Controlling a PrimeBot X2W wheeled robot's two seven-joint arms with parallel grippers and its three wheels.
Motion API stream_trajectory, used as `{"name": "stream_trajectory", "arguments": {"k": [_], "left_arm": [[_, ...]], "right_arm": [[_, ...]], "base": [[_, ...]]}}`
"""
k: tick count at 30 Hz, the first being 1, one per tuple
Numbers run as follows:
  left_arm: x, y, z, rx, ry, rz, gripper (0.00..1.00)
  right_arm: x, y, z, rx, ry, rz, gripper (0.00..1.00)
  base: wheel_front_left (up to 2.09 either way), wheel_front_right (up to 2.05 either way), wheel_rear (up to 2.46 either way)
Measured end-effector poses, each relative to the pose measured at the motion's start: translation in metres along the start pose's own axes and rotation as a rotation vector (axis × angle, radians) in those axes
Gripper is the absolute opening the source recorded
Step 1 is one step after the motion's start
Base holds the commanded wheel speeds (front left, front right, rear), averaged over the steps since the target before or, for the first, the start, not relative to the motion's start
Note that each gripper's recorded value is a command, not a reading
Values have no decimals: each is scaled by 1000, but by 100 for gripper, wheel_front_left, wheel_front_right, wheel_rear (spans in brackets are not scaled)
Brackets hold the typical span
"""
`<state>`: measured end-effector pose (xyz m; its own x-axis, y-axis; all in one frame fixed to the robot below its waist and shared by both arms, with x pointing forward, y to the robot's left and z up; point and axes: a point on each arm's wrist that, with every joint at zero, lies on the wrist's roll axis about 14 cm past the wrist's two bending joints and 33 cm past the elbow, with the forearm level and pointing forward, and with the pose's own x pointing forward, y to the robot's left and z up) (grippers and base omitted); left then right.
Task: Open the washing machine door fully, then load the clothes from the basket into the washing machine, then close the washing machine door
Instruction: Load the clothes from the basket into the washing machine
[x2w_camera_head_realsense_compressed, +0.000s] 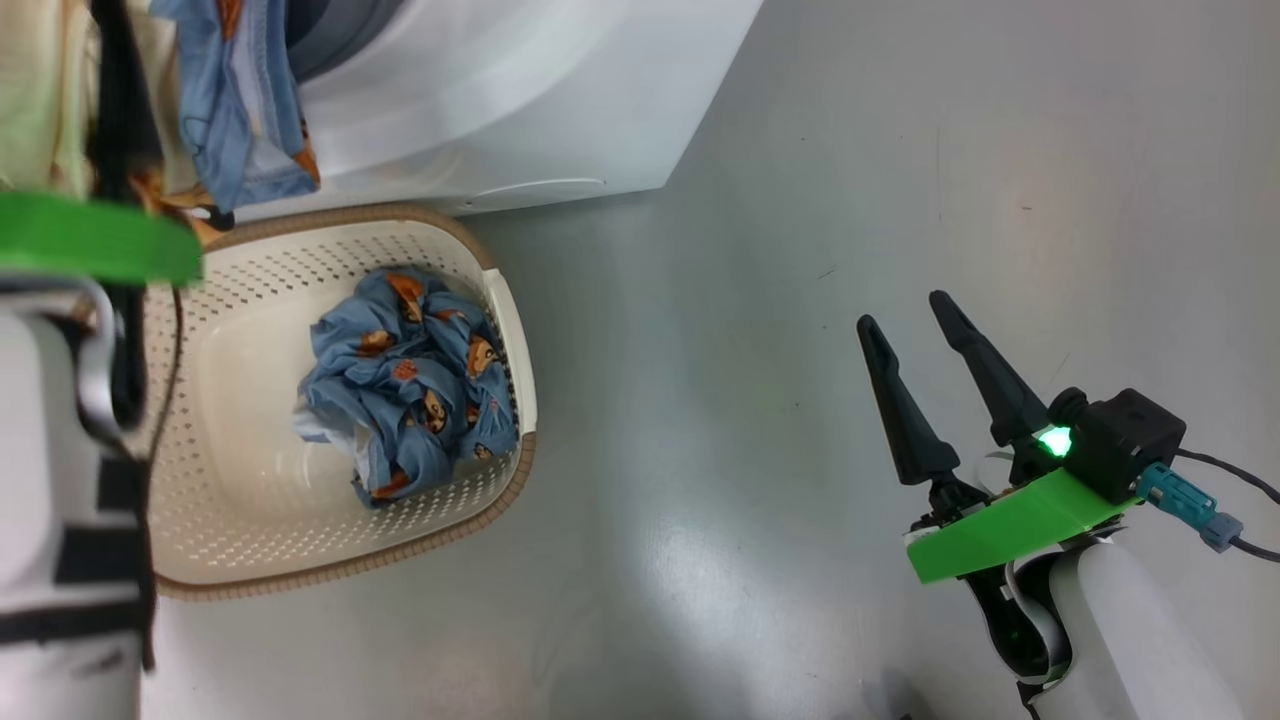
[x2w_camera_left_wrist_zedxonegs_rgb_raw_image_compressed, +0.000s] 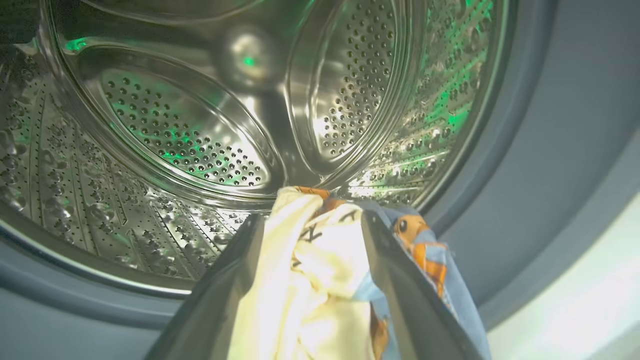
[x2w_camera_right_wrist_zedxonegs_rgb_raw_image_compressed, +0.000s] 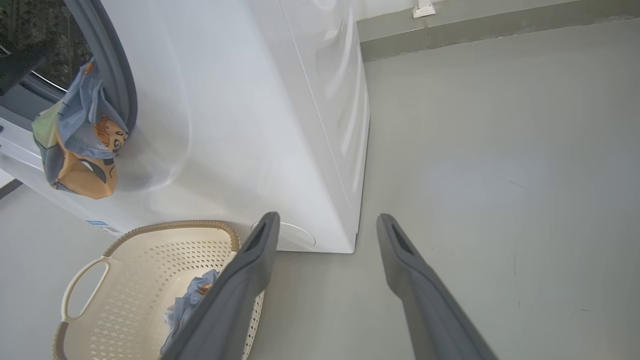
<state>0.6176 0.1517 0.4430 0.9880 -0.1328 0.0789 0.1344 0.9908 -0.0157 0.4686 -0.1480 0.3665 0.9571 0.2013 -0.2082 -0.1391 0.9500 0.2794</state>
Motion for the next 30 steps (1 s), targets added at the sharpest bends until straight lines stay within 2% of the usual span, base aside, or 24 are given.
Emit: {"name": "stream_trajectory", "arguments": {"k": [8, 17, 30], "left_arm": [[-45, 2, -24, -44, 67, 52, 100], [-72, 12, -20, -85, 61, 143, 100], [-137, 16, -53, -94, 211, 208, 100]], "right_arm": [[2, 2, -1, 2, 2, 5, 100], [2, 5, 0, 3, 0, 16, 100], [0, 7, 7, -4, -13, 21, 100]], "base": [[0, 0, 0], [0, 0, 0], [0, 0, 0]]}}
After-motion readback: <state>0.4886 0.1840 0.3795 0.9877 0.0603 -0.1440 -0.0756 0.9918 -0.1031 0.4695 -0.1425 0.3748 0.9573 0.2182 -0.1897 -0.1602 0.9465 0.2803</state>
